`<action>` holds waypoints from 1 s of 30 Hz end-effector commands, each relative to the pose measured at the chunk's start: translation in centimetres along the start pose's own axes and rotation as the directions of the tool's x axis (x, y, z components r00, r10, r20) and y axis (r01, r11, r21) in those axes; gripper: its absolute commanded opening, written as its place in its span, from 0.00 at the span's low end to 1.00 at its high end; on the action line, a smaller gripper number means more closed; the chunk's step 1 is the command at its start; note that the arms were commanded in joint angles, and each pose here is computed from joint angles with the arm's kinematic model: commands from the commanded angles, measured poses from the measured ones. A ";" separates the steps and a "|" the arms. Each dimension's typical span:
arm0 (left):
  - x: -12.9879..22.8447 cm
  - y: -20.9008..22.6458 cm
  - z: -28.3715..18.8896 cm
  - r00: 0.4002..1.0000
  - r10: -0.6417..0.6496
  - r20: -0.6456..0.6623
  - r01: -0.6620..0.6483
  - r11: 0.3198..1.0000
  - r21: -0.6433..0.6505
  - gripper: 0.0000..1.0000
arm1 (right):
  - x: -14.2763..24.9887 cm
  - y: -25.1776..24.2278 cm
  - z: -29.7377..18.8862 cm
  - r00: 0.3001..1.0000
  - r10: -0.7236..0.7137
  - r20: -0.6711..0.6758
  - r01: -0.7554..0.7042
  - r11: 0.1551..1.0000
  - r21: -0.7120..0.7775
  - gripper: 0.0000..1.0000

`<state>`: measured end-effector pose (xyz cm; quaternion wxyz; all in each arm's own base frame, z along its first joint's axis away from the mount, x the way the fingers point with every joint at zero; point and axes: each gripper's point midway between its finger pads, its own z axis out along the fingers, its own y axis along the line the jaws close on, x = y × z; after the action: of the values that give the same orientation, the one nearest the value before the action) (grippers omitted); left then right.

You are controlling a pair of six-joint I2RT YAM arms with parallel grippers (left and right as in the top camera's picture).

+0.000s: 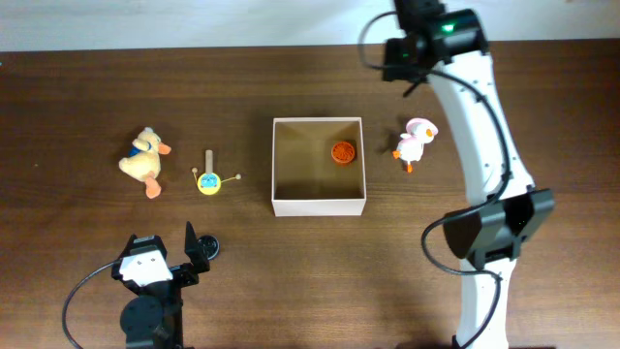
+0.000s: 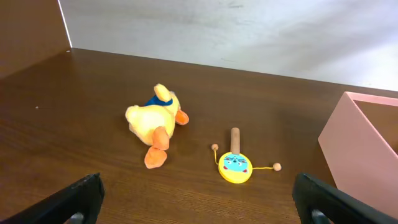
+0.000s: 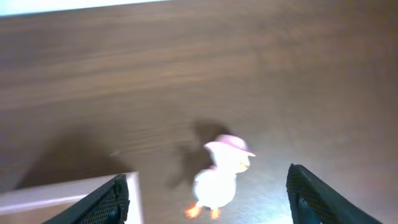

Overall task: Pack container
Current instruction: 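Raise the right gripper out of the box toward the white duck, then lower the right gripper and grasp the white duck figurine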

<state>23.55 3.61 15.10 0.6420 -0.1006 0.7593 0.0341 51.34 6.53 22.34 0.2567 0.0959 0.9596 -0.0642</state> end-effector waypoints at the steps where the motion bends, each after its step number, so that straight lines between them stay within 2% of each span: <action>1: 0.1 -0.3 0.0 1.000 0.009 0.004 -0.009 1.000 0.015 0.99 | 1.7 -2.5 2.7 0.990 0.116 -0.073 -0.110 0.991 0.082 0.71; 6: 0.1 -0.3 0.0 1.000 0.009 0.004 -0.009 1.000 0.015 0.99 | 5.7 -3.5 6.8 0.968 0.148 -0.203 -0.126 0.985 0.119 0.70; 10: 0.1 -0.3 0.0 1.000 0.009 0.004 -0.009 1.000 0.015 0.99 | 8.2 -2.7 9.1 0.954 0.138 -0.265 -0.114 0.988 0.105 0.70; 13: 0.1 -0.3 0.0 1.000 0.009 0.004 -0.009 1.000 0.015 0.99 | 9.8 -2.9 10.2 0.936 0.195 -0.294 -0.161 0.978 0.136 0.70; 19: 0.1 -0.3 0.0 1.000 0.009 0.004 -0.009 1.000 0.015 0.99 | 11.0 -3.0 11.8 0.907 0.311 -0.285 -0.268 0.947 0.178 0.64; 27: 0.1 -0.3 0.0 1.000 0.009 0.004 -0.009 1.000 0.015 0.99 | 11.7 -2.1 13.1 0.848 0.457 -0.269 -0.420 0.888 0.187 0.64; 30: 0.1 -0.3 0.0 1.000 0.009 0.004 -0.009 1.000 0.015 0.99 | 12.0 -1.8 13.6 0.843 0.462 -0.275 -0.430 0.886 0.172 0.64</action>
<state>23.55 3.61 15.10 0.6420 -0.1006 0.7593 0.0341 47.59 3.91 5.51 0.1150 0.3132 0.9415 -0.0473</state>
